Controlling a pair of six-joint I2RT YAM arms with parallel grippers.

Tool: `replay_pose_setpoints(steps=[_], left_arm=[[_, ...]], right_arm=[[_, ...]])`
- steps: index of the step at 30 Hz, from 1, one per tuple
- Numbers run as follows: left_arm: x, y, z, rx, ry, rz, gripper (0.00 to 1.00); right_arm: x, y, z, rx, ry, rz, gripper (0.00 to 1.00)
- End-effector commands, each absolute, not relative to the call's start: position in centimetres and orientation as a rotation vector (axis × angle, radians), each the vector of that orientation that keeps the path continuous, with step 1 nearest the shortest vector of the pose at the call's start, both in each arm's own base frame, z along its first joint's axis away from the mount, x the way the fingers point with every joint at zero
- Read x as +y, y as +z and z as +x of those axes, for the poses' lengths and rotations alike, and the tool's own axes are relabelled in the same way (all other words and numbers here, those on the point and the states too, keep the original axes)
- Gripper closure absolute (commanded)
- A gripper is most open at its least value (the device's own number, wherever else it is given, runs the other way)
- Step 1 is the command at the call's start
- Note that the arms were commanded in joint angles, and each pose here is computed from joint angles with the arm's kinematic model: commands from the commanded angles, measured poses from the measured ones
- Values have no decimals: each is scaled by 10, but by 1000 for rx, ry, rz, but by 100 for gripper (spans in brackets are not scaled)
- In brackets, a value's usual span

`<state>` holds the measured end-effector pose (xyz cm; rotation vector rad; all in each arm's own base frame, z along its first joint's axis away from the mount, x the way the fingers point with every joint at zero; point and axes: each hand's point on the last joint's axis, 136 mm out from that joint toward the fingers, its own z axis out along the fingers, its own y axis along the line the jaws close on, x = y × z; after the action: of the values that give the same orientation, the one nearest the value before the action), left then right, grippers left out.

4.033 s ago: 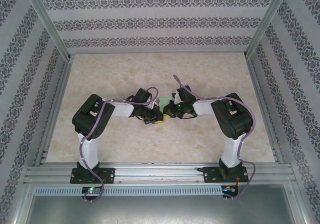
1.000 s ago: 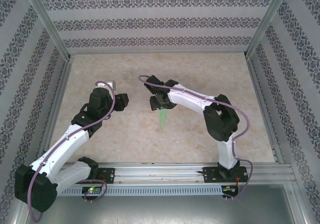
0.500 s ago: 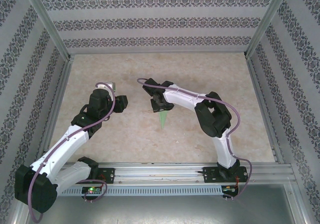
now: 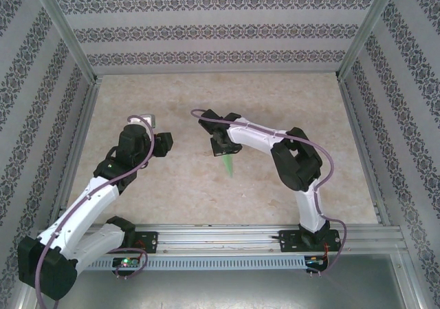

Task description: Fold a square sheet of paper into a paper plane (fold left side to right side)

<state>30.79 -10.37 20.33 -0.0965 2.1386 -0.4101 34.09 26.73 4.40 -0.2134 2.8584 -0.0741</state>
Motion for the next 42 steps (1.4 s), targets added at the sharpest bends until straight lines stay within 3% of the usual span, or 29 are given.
replay_pose_setpoints(steps=[1,6,13,21,27,35,42], left_arm=[[-94,202,303,2153,-361,-97,49],[-97,214,300,2123,-419,-108,41],[-113,237,297,2091,-606,-109,20],[-126,244,297,2102,-828,-175,19],[-124,235,301,2119,-914,-248,21],[-122,218,303,2167,-938,-281,29],[-128,196,311,2229,-974,-294,35]], right_arm=[[255,83,347,2770,-77,-184,100],[250,117,350,2683,28,-183,100],[258,162,362,2535,514,-127,100],[316,200,371,2320,1191,-134,100],[349,156,374,2353,1412,-56,100],[340,63,377,2545,1290,60,100],[315,26,371,2618,1178,124,100]])
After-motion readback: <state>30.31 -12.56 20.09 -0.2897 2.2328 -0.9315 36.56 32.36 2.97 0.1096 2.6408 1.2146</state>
